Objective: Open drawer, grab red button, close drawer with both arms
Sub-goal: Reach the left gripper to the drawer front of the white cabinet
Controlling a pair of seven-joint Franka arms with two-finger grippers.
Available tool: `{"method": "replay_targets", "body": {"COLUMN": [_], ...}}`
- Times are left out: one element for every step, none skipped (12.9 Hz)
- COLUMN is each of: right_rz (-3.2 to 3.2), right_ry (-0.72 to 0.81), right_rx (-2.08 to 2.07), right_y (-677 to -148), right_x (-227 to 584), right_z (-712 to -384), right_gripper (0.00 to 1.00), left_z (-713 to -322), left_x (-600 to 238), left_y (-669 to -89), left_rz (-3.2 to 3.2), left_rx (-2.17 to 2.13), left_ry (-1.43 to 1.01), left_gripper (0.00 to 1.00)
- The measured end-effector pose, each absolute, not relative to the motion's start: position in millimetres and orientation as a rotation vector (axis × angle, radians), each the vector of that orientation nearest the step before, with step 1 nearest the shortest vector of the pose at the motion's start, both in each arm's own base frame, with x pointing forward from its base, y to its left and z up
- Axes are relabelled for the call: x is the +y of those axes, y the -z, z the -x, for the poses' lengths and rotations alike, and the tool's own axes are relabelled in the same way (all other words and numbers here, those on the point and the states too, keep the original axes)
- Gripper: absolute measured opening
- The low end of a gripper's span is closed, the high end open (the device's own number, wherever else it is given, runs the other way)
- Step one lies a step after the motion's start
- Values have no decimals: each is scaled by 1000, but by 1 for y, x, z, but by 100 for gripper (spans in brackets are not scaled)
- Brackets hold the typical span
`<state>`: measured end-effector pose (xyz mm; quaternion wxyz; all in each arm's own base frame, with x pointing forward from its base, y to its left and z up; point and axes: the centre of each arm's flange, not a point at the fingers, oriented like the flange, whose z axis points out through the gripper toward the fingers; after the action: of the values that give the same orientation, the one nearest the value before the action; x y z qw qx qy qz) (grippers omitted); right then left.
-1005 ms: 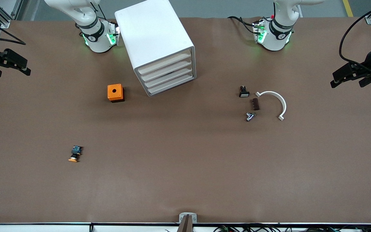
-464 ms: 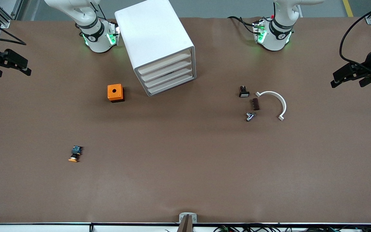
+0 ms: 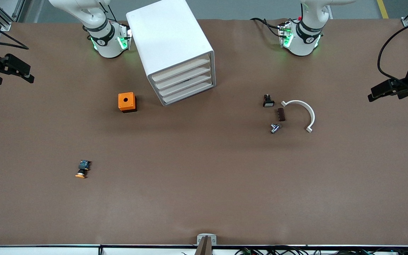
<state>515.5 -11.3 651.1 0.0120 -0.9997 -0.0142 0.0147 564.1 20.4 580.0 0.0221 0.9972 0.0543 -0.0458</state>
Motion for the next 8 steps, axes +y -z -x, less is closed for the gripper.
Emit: {"method": "replay_targets", "body": {"right_rz": [3117,3117,3117,3117,3117,3117,3117,3117], "right_ry": [-45,-45,-45,-44,-44,-44,-42,-36], "right_rx": [-44,-43,-42,-42,-42,-42,-41,-38], "right_y": [-651,-651,-651,-652,-652,-652,-652,-653], "right_x": [-12,-12,-12,-12,-12,-12,-12,-13], "right_z": [-515,-515,-515,-515,-515,-515,-515,-515], "right_gripper": [100,100,100,100,100,100,100,100], "left_z": [-570,-576,-583,-588,-594,-600,-604,-607], "left_x": [24,25,25,24,22,18,12,0], "left_y": [-566,-550,-532,-513,-494,-473,-455,-437], "left_rz": [-3088,-3085,-3082,-3079,-3075,-3070,-3066,-3064], "left_rx": [177,181,181,180,176,166,149,124], "left_ry": [180,223,270,318,368,420,468,512], "left_gripper": [100,100,100,100,100,100,100,100]}}
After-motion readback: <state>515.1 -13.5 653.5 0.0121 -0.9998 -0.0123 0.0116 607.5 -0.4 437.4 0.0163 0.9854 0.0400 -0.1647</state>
